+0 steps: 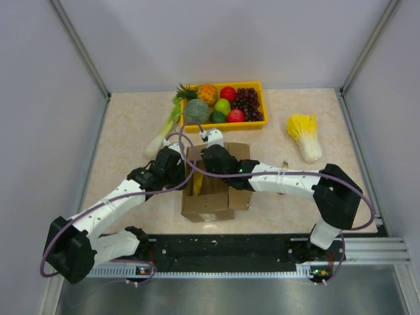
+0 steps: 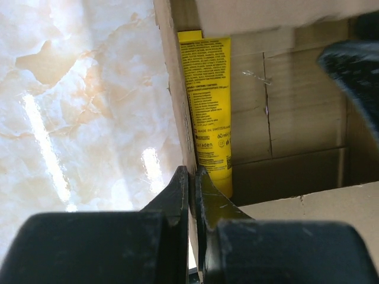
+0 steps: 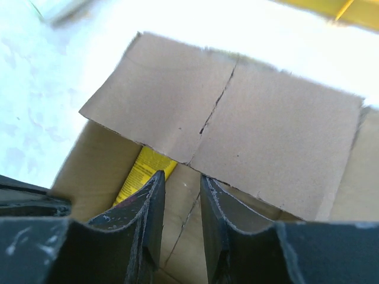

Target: Unpack the express box

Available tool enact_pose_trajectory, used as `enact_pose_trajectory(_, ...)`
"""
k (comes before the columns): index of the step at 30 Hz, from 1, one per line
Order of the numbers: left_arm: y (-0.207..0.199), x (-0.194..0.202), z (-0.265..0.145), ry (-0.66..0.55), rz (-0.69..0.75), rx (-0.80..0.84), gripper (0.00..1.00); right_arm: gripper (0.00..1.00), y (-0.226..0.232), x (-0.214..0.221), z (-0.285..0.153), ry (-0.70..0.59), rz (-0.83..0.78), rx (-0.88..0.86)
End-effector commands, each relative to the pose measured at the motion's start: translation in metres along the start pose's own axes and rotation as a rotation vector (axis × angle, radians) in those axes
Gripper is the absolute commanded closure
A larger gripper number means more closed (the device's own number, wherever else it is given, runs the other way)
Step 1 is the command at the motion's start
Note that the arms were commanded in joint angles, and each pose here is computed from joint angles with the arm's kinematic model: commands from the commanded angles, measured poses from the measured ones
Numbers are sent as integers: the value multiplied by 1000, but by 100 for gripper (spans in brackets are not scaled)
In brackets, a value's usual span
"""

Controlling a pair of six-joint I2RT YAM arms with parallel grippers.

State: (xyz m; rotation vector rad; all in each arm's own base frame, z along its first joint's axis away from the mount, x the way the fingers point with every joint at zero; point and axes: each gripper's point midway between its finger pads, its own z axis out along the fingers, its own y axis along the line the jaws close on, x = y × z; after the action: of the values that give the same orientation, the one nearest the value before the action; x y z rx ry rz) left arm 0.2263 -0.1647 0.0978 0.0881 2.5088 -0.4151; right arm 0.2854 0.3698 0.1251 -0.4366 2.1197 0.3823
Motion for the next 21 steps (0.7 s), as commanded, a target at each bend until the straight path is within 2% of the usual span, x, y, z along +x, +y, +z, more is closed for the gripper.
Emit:
enact_pose_trajectory(1, -13, 4, -4, 30, 32, 74, 100, 70, -13, -94, -33, -238, 35, 61)
enact_pose_trajectory(7, -16, 4, -4, 34, 37, 87, 100, 64, -23, -110, -31, -250, 12, 62)
enact_pose_trajectory(14, -18, 2, -4, 33, 44, 94, 100, 54, -40, -95, 7, -97, 0, -107)
enact_pose_trajectory(15, -18, 2, -4, 33, 44, 93, 100, 47, -42, -91, 9, -80, -21, -124)
enact_pose_trajectory(21, -17, 0, -4, 28, 43, 87, 100, 30, -40, -75, 9, 15, -201, -233)
